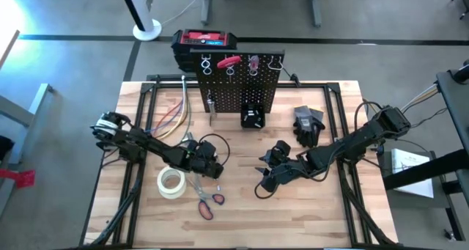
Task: Hang tools onto peg board
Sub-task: Put the socket into the black bin on the peg board
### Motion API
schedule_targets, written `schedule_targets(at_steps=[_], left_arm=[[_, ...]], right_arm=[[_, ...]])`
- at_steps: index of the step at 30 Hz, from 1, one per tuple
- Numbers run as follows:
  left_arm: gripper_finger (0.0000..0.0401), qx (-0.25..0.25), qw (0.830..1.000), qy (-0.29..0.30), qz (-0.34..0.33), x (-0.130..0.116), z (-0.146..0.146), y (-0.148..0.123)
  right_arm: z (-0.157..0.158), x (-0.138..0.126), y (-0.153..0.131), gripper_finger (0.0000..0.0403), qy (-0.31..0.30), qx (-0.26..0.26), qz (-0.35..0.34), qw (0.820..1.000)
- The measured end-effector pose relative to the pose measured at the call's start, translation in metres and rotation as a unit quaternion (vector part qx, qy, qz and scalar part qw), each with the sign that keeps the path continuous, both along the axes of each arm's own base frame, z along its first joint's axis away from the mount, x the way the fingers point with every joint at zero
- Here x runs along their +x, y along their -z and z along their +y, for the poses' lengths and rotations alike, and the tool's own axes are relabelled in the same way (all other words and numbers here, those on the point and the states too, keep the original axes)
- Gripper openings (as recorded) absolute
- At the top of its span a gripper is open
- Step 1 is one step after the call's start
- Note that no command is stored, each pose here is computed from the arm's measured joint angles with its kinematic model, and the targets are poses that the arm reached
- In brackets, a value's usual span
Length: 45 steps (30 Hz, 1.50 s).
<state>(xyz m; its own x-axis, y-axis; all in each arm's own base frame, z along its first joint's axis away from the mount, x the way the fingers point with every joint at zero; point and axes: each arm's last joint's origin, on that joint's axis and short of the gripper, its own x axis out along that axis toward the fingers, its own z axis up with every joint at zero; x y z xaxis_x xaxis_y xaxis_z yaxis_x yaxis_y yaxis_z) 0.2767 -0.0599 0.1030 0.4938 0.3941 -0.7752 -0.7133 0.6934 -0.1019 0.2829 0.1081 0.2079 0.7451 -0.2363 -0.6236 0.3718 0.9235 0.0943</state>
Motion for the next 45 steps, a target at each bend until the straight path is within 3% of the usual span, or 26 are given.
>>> schedule_targets(at_steps=[14, 23, 31, 38, 45], left_arm=[[0.0048, 0.010, 1.000, 0.016, 0.006, 0.002, -0.001, -0.002], [0.0048, 0.016, 0.999, 0.034, 0.001, 0.001, -0.001, -0.009], [0.0048, 0.041, 0.998, 0.042, -0.030, 0.001, 0.000, -0.028], [0.0048, 0.061, 0.994, 0.060, -0.066, 0.003, 0.000, -0.044], [0.0048, 0.092, 0.978, 0.136, -0.128, 0.016, 0.000, -0.061]], right_arm=[[0.000, 0.000, 0.001, 0.0112, 0.000, -0.001, 0.002, 1.000], [0.003, -0.002, 0.000, 0.0107, -0.007, -0.002, 0.001, 1.000], [0.005, -0.003, -0.001, 0.0116, -0.014, -0.012, 0.000, 1.000], [0.015, -0.012, -0.016, 0.0095, -0.031, -0.034, -0.034, 0.998], [0.013, -0.027, -0.029, 0.0071, -0.033, -0.028, -0.064, 0.997]])
